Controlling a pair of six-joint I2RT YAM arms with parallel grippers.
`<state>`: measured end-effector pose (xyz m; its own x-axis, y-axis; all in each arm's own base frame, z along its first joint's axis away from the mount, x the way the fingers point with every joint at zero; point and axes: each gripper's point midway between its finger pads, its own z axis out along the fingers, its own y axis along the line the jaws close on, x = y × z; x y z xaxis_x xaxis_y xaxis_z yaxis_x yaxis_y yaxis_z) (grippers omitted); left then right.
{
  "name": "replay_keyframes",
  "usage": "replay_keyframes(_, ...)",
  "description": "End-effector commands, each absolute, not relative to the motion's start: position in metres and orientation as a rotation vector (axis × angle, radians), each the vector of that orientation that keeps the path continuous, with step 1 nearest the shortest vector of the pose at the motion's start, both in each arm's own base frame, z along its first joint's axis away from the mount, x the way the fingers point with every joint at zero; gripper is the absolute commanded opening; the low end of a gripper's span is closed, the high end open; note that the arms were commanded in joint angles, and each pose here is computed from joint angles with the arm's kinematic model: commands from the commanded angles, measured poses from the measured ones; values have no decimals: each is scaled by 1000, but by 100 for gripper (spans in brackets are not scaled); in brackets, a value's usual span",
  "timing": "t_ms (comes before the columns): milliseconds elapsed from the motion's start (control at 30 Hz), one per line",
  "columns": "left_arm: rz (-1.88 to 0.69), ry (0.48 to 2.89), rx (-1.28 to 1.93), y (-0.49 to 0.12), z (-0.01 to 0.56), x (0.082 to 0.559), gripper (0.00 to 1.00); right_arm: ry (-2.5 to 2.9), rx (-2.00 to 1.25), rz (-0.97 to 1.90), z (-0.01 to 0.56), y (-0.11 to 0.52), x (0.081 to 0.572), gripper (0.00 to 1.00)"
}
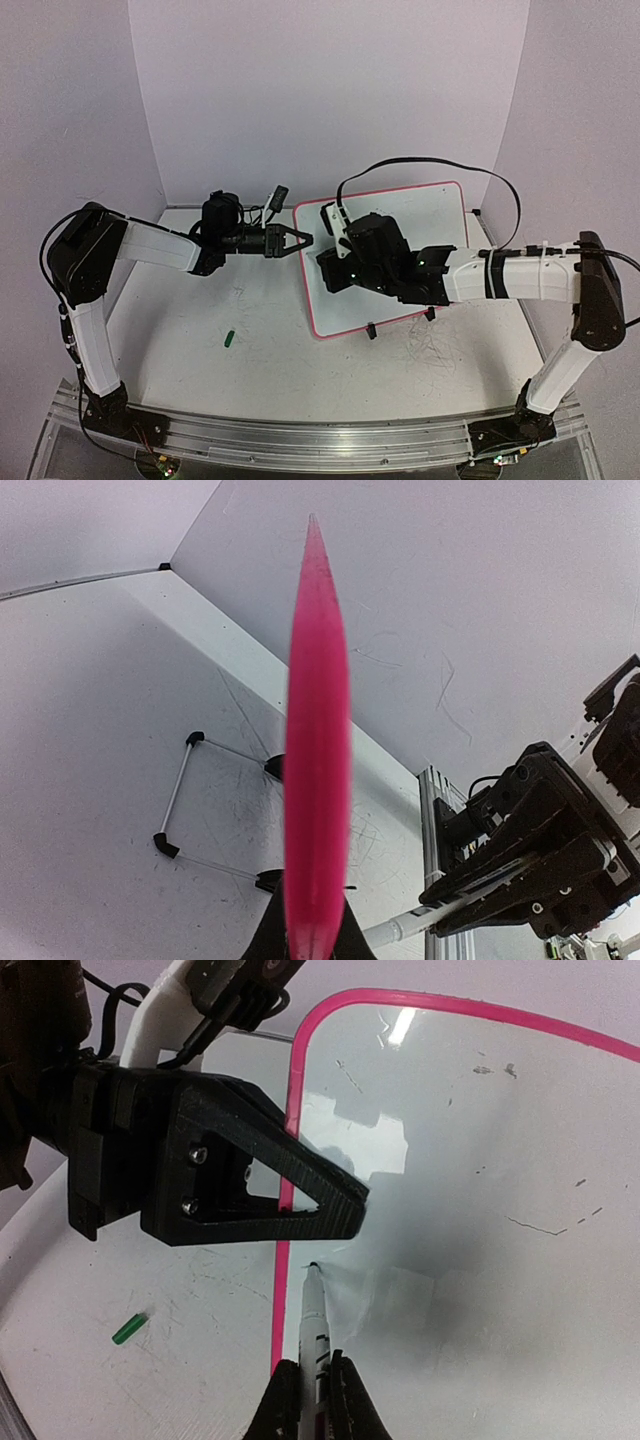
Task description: Write a sentence on the whiteboard
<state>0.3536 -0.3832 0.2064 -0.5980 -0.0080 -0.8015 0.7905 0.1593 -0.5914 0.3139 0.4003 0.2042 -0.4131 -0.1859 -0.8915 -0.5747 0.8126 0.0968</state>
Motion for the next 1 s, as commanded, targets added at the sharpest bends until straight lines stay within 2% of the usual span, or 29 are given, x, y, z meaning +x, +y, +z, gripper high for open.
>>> replay_keyframes(0,-1534,1726,764,-382,226,356,0,1964,-478,448,213,394,326,0)
replay_keyframes(567,-1531,1720,765,-382,229,355,0,1970,-387,393,217,375,330,0)
replay_keyframes(800,-1530,1720,763,-382,230,356,0,1868,-564,567,239,395,304,0)
replay_keyframes(967,-1530,1721,763,-382,230,355,0,1892,-587,557,229,402,306,0)
